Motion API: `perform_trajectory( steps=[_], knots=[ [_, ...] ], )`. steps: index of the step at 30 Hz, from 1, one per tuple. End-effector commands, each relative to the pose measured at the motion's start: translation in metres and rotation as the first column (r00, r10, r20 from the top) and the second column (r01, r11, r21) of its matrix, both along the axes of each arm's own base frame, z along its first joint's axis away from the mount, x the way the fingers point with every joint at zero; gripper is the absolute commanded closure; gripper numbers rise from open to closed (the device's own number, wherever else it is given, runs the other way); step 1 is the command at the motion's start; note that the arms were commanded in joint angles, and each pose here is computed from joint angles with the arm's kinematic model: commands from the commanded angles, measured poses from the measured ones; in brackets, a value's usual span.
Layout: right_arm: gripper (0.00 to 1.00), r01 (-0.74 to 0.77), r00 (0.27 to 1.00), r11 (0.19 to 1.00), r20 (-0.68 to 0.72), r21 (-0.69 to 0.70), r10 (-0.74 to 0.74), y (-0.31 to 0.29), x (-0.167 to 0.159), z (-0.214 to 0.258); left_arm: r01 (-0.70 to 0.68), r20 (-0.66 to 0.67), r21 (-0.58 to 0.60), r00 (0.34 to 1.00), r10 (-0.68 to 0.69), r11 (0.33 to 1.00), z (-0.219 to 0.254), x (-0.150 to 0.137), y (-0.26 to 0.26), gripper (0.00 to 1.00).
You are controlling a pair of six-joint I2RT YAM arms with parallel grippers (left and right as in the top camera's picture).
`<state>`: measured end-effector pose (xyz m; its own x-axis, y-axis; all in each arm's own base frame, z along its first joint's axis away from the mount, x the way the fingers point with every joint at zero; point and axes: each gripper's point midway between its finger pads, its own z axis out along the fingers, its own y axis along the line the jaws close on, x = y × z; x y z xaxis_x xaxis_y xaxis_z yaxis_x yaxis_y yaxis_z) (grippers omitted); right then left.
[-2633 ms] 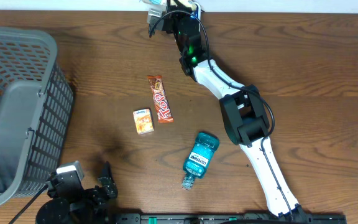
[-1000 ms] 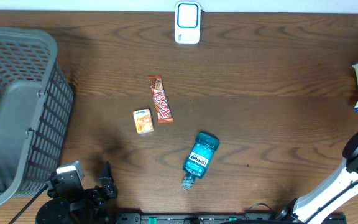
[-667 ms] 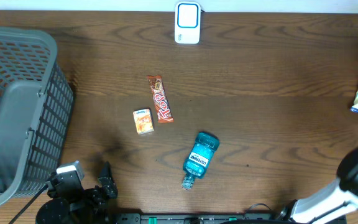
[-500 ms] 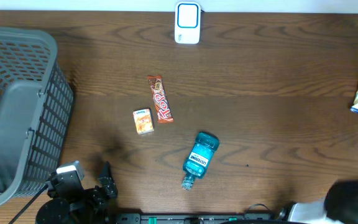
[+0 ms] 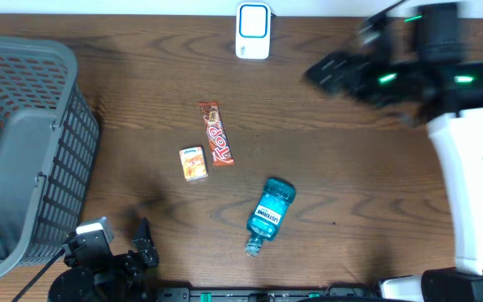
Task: Scan the item barcode
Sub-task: 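Reach the right gripper to the blue mouthwash bottle and grasp it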
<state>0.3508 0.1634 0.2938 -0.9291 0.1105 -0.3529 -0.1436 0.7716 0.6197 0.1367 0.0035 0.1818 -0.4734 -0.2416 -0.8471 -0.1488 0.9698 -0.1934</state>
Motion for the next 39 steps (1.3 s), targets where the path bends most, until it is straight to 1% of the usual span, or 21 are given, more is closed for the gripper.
perform_trajectory(
  steps=[1, 4, 9, 12, 16, 19, 22, 24, 25, 27, 30, 33, 34, 37, 39],
  knots=[
    [0.01, 0.004, 0.991, 0.97, -0.13, -0.242, -0.037, 0.02, -0.032, -0.042, 0.0, 0.001, -0.009, 1.0, 0.0, 1.0, 0.0, 0.0, -0.001, 0.02],
    [0.01, 0.027, 0.971, 0.892, -0.2, -0.451, -0.131, 0.028, -0.06, -0.073, 0.0, 0.001, -0.009, 1.0, 0.0, 1.0, 0.0, 0.0, -0.001, 0.02],
    [0.01, 0.059, 0.934, 0.771, -0.238, -0.634, -0.268, 0.046, -0.091, -0.127, 0.0, 0.001, -0.009, 1.0, 0.0, 1.0, 0.0, 0.0, -0.001, 0.02],
    [0.01, 0.054, 0.897, 0.725, -0.286, -0.686, -0.337, 0.055, -0.112, -0.164, 0.0, 0.001, -0.009, 1.0, 0.0, 1.0, 0.0, 0.0, -0.001, 0.02],
    [0.01, -0.006, 0.894, 0.692, -0.315, -0.722, -0.32, 0.067, -0.128, -0.205, 0.0, 0.001, -0.009, 1.0, 0.0, 1.0, 0.0, 0.0, -0.001, 0.02],
    [0.03, -0.033, 0.9, 0.679, -0.317, -0.733, -0.299, 0.075, -0.133, -0.231, 0.0, 0.001, -0.009, 1.0, 0.0, 1.0, 0.0, 0.0, -0.001, 0.02],
    [0.08, -0.053, 0.9, 0.671, -0.326, -0.739, -0.289, 0.08, -0.133, -0.26, 0.0, 0.001, -0.009, 1.0, 0.0, 1.0, 0.0, 0.0, -0.001, 0.02],
    [0.1, -0.074, 0.891, 0.646, -0.342, -0.76, -0.3, 0.077, -0.136, -0.275, 0.0, 0.001, -0.009, 1.0, 0.0, 1.0, 0.0, 0.0, -0.001, 0.02],
    [0.1, -0.1, 0.877, 0.612, -0.361, -0.784, -0.318, 0.07, -0.14, -0.288, 0.0, 0.001, -0.009, 1.0, 0.0, 1.0, 0.0, 0.0, -0.001, 0.02],
    [0.12, -0.124, 0.863, 0.581, -0.376, -0.804, -0.337, 0.064, -0.143, -0.299, 0.0, 0.001, -0.009, 1.0, 0.0, 1.0, 0.0, 0.0, -0.001, 0.02],
    [0.2, -0.159, 0.846, 0.54, -0.396, -0.827, -0.358, 0.055, -0.151, -0.308, 0.0, 0.001, -0.009, 1.0, 0.0, 1.0, 0.0, 0.0, -0.001, 0.02],
    [0.35, -0.179, 0.838, 0.518, -0.405, -0.837, -0.366, 0.051, -0.155, -0.313, 0.0, 0.001, -0.009, 1.0, 0.0, 1.0, 0.0, 0.0, -0.001, 0.02],
    [0.38, -0.182, 0.838, 0.516, -0.406, -0.837, -0.364, 0.051, -0.155, -0.314, 0.0, 0.001, -0.009, 1.0, 0.0, 1.0, 0.0, 0.0, -0.001, 0.02],
    [0.54, -0.179, 0.841, 0.518, -0.403, -0.836, -0.36, 0.053, -0.155, -0.316, 0.0, 0.001, -0.009, 1.0, 0.0, 1.0, 0.0, 0.0, -0.001, 0.02],
    [0.6, -0.173, 0.842, 0.524, -0.402, -0.834, -0.361, 0.054, -0.153, -0.317, 0.0, 0.001, -0.009, 1.0, 0.0, 1.0, 0.0, 0.0, -0.001, 0.02]
  ],
)
